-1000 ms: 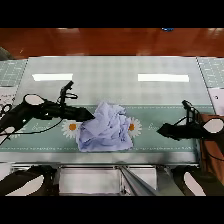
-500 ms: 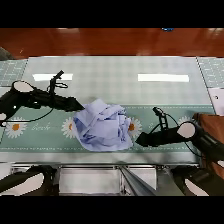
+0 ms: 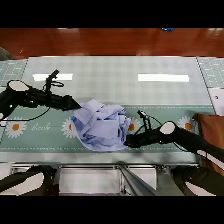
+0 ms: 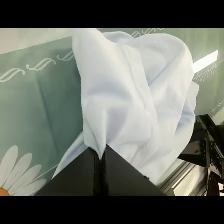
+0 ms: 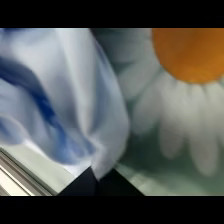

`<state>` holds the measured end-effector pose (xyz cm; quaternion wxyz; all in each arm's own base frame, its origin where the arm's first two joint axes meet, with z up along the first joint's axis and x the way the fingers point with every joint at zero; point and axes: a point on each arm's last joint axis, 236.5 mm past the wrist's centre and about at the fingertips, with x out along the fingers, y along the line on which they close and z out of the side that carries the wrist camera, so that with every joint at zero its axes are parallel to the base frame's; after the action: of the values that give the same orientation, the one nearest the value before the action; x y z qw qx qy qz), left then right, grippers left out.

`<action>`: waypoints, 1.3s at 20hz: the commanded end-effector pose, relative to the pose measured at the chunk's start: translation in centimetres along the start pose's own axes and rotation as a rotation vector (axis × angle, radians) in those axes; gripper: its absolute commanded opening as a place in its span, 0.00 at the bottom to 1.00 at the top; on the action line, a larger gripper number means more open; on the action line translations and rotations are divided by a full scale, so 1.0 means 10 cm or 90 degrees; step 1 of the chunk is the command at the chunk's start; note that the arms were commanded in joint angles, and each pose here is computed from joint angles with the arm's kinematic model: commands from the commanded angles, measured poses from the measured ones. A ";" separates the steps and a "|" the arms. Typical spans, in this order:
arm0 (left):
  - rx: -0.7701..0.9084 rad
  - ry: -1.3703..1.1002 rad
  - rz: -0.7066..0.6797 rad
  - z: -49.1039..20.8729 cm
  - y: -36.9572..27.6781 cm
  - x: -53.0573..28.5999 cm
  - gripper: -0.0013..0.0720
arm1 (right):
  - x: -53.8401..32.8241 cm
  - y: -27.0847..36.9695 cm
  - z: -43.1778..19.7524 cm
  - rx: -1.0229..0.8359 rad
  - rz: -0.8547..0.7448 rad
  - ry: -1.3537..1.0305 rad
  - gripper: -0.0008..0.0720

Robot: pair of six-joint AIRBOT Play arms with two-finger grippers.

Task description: Fold the shirts.

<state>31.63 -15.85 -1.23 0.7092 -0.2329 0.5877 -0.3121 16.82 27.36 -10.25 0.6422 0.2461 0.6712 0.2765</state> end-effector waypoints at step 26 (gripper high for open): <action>0.546 -0.767 0.073 -0.75 -3.89 -3.90 0.04 | -5.50 2.79 -0.17 -0.532 -0.209 -0.748 0.05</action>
<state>15.32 -13.40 53.61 0.9523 -0.0395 -0.1155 -0.2795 19.05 10.43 49.66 0.9692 -0.0049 0.0691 0.2361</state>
